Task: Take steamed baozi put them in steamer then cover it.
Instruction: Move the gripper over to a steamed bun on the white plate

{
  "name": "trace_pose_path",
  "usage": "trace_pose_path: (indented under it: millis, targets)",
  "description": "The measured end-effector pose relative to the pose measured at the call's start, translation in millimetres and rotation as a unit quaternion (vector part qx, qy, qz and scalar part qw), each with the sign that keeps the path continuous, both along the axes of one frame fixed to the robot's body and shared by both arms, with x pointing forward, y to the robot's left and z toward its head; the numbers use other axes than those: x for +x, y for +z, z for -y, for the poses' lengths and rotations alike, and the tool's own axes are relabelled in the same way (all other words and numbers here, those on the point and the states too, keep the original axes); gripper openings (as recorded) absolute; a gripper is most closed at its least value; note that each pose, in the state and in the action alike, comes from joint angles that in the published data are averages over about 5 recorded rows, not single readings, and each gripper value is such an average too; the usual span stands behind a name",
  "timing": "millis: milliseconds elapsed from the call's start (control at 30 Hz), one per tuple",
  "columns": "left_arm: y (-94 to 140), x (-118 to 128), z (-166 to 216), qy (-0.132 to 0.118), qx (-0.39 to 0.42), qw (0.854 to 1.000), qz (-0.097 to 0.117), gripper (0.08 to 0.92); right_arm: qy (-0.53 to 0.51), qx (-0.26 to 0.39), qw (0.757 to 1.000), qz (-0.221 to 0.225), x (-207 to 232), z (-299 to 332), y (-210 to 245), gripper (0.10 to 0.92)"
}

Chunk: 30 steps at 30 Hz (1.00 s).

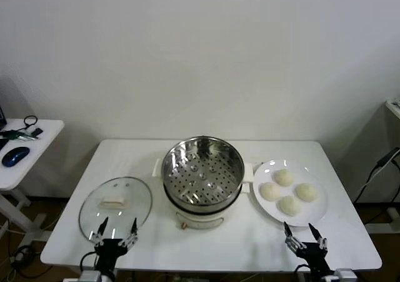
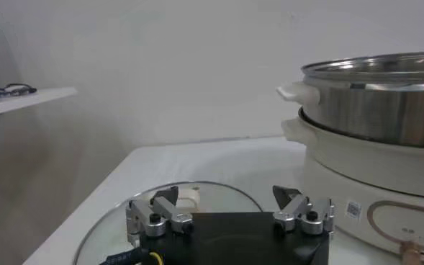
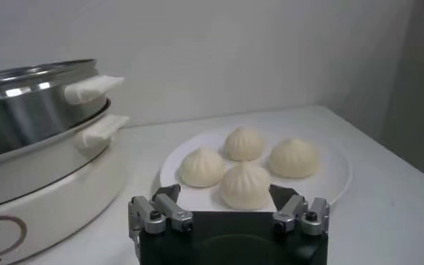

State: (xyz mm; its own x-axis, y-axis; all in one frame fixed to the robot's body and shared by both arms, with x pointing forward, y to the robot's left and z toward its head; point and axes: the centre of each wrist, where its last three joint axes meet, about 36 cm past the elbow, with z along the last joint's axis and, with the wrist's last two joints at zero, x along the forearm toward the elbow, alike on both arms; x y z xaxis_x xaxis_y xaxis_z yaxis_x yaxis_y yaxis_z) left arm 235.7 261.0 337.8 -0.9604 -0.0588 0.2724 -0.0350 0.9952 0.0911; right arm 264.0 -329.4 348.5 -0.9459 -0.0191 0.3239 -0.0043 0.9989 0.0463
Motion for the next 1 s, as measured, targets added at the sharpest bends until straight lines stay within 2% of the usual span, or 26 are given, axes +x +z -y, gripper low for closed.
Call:
trace_pose_path:
  millis: [133,267,467,567,700,867,1000]
  targets:
    - [1,0,1,-0.002,0.000,1.000,0.002,0.823,0.018,-0.033,0.999,0.006,28,13,14,0.823]
    - [3,-1,0,-0.005,0.002,1.000,0.004,0.823,0.060,-0.099,0.993,0.015,76,35,39,0.823]
    - [5,-1,-5,-0.004,0.008,1.000,0.008,0.823,0.169,-0.228,0.959,0.017,160,71,87,0.823]
    - [6,-1,-7,-0.002,0.009,1.000,0.010,0.823,0.243,-0.294,0.924,0.008,203,86,111,0.823]
    - [7,-2,-9,0.000,0.010,1.000,0.011,0.823,0.360,-0.362,0.860,-0.021,251,102,133,0.823]
    - [6,-3,-10,0.003,0.011,1.000,0.011,0.823,0.482,-0.404,0.773,-0.083,299,118,156,0.823]
    - [4,-4,-10,0.003,0.011,1.000,0.010,0.823,0.540,-0.422,0.716,-0.132,334,122,181,0.823]
